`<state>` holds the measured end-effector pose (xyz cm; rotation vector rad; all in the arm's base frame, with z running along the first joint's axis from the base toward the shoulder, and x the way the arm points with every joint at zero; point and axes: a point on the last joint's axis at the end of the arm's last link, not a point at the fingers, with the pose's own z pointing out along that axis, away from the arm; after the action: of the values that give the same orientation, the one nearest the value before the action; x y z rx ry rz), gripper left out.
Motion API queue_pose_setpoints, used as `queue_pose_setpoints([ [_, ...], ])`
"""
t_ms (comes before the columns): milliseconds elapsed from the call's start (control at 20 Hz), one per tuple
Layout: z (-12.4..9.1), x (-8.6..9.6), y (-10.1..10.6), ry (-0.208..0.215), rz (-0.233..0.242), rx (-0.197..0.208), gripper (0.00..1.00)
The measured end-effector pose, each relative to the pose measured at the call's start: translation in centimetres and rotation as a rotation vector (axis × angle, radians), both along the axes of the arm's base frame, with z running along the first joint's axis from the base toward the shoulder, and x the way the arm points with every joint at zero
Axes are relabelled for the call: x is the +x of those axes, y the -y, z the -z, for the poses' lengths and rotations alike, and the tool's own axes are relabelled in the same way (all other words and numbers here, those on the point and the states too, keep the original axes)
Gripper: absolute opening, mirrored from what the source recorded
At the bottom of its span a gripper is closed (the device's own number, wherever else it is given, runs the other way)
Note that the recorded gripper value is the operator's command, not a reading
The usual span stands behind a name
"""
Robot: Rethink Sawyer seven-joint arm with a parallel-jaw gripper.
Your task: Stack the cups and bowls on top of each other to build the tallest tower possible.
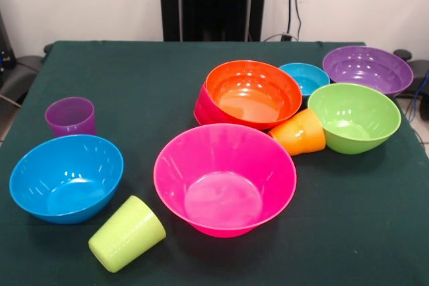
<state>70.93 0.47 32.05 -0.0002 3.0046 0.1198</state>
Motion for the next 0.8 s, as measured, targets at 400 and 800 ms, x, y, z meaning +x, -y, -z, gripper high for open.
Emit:
queue_pose_setpoints([
  [400, 4.9, 1.0, 0.4, -0.031, -0.053, 0.028, 1.00],
  [800, 12.7, 0.5, 0.6, -0.086, -0.091, 0.069, 1.00],
])
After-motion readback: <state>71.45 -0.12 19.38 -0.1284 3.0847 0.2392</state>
